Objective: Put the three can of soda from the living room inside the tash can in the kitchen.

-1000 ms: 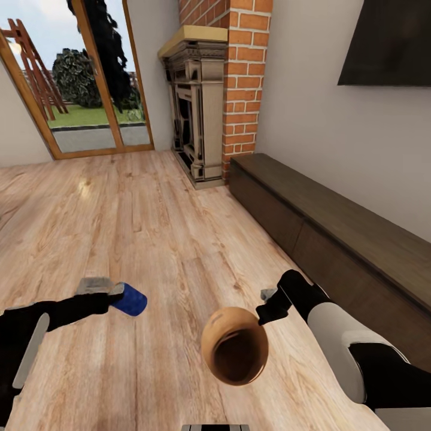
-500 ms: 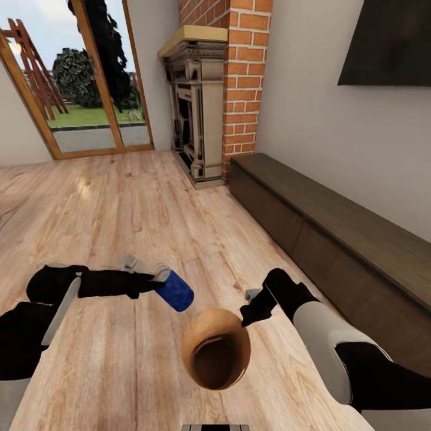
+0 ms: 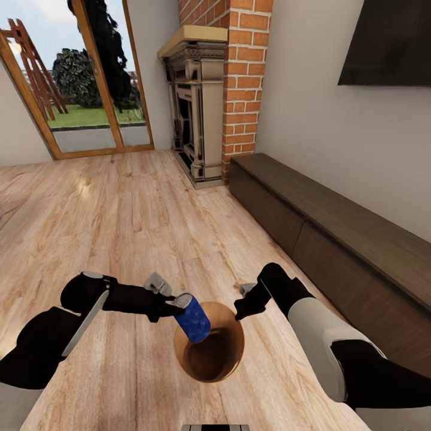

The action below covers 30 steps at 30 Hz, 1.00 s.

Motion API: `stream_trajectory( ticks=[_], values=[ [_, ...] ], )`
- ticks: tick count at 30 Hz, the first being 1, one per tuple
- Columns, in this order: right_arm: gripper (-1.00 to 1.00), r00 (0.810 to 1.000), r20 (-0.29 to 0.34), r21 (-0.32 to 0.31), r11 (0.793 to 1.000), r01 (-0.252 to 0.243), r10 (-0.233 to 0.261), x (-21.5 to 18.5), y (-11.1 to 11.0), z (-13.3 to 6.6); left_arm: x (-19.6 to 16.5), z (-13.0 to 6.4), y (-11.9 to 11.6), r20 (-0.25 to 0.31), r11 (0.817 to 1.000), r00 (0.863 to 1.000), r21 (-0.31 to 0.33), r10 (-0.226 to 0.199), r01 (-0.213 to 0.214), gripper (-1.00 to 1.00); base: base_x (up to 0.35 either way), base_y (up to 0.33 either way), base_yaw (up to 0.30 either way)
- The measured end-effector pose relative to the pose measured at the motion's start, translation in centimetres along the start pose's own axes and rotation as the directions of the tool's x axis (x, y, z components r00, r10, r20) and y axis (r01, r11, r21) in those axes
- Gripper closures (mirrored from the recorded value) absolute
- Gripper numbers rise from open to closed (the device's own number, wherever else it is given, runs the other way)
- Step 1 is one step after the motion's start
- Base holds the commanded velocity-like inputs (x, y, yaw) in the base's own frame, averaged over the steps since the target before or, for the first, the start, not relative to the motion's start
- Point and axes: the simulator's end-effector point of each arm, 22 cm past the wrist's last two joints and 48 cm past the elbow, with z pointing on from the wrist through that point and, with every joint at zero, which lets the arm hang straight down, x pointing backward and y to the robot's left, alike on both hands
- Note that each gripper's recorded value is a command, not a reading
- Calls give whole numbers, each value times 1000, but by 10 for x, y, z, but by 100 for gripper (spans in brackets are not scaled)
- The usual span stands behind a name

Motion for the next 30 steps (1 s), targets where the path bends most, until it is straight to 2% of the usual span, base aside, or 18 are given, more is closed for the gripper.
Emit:
stream_trajectory(
  ticks=[6, 10, 15, 20, 27, 30],
  values=[
    [100, 1000, 13, 2, 1000, 13, -13, -9, 3, -5, 5, 8, 0, -21, 1000, 1000, -17, 12, -12, 100, 0, 0, 0],
    [100, 1000, 17, -20, 1000, 15, -14, -12, 14, -5, -1, 13, 15, 6, 992, 997, -98, 78, -77, 100, 0, 0, 0],
    [100, 1000, 15, -9, 1000, 26, -26, -12, 13, -5, 5, 29, 28, -8, 976, 990, -164, 144, -143, 100, 0, 0, 0],
    [100, 1000, 18, -21, 1000, 19, -19, -13, 15, -5, 29, 49, 32, -63, 974, 987, -161, 149, -157, 100, 0, 0, 0],
    [100, 1000, 16, -12, 1000, 24, -24, -13, 13, -5, 41, 58, 28, -93, 975, 984, -146, 154, -166, 100, 0, 0, 0],
    [100, 1000, 17, -20, 1000, 20, -19, -13, 15, -5, 56, 72, 15, -136, 975, 975, -115, 176, -192, 100, 0, 0, 0]
  ],
)
